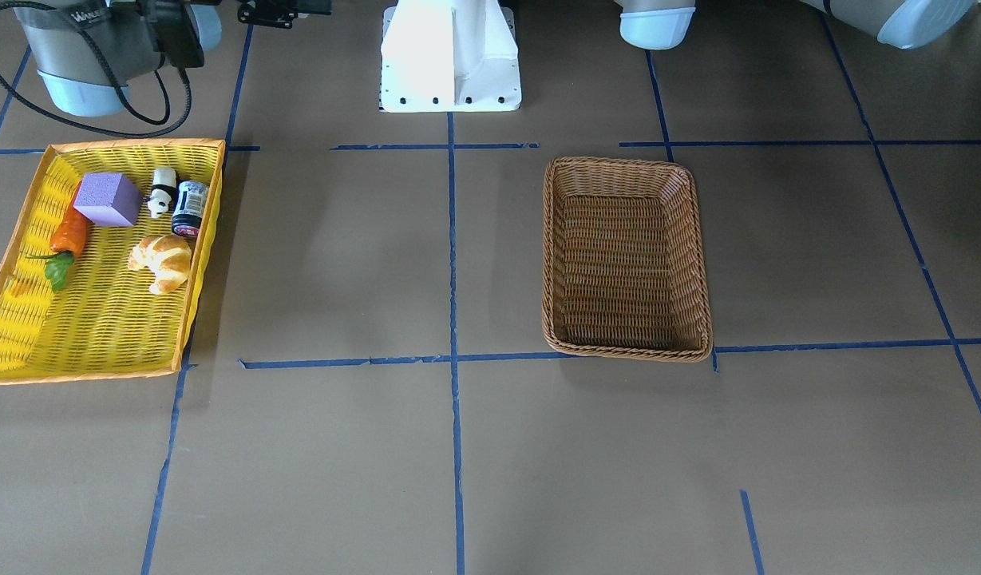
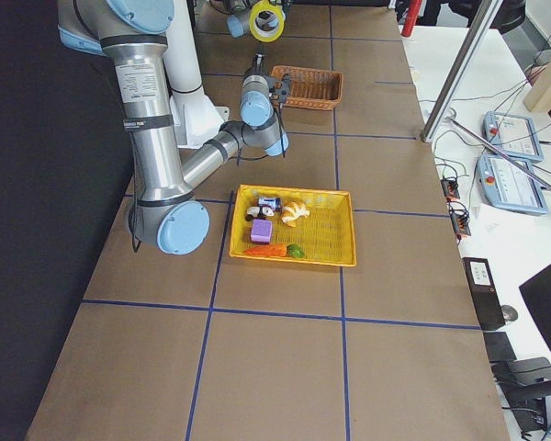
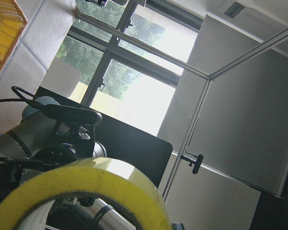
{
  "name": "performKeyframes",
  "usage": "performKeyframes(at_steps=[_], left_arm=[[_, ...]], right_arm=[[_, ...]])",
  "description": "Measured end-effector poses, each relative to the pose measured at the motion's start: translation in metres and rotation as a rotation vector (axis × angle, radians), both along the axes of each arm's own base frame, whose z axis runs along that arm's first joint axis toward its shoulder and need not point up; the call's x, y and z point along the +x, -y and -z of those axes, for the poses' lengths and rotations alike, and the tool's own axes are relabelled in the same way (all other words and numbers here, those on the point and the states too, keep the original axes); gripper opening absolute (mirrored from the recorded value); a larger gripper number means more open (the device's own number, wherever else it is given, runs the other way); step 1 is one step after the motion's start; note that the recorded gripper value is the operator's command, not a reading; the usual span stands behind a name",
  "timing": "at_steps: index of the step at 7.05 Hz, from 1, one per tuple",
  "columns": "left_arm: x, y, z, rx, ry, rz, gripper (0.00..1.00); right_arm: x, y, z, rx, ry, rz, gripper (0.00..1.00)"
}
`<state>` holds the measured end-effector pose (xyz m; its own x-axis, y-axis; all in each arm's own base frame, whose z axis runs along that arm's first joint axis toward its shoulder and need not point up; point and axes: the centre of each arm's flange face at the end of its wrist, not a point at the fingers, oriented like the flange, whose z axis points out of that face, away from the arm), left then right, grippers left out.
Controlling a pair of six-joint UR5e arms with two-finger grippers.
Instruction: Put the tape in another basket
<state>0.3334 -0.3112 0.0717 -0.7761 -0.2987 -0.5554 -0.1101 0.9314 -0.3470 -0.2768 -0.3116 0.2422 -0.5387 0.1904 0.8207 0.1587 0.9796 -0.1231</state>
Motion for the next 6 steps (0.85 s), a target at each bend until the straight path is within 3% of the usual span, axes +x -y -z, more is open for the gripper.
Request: performKeyframes(at_steps=[2, 3, 6], left_arm=[[0.016, 0.014, -0.054, 0.01, 0.16, 0.101, 0.0], [0.03, 0.031, -0.084, -0.008, 0.279, 0.15, 0.0], [0.07, 0.079, -0.13, -0.048, 0.737, 0.256, 0.0]], right_arm=[[0.007, 0.028, -0.026, -0.016, -0.078, -0.067, 1.0], [0.005, 0.044, -0.037, -0.019, -0.147, -0.109, 1.0], [0.017, 0.088, -0.049, -0.077, -0.335, -0.223, 1.0]])
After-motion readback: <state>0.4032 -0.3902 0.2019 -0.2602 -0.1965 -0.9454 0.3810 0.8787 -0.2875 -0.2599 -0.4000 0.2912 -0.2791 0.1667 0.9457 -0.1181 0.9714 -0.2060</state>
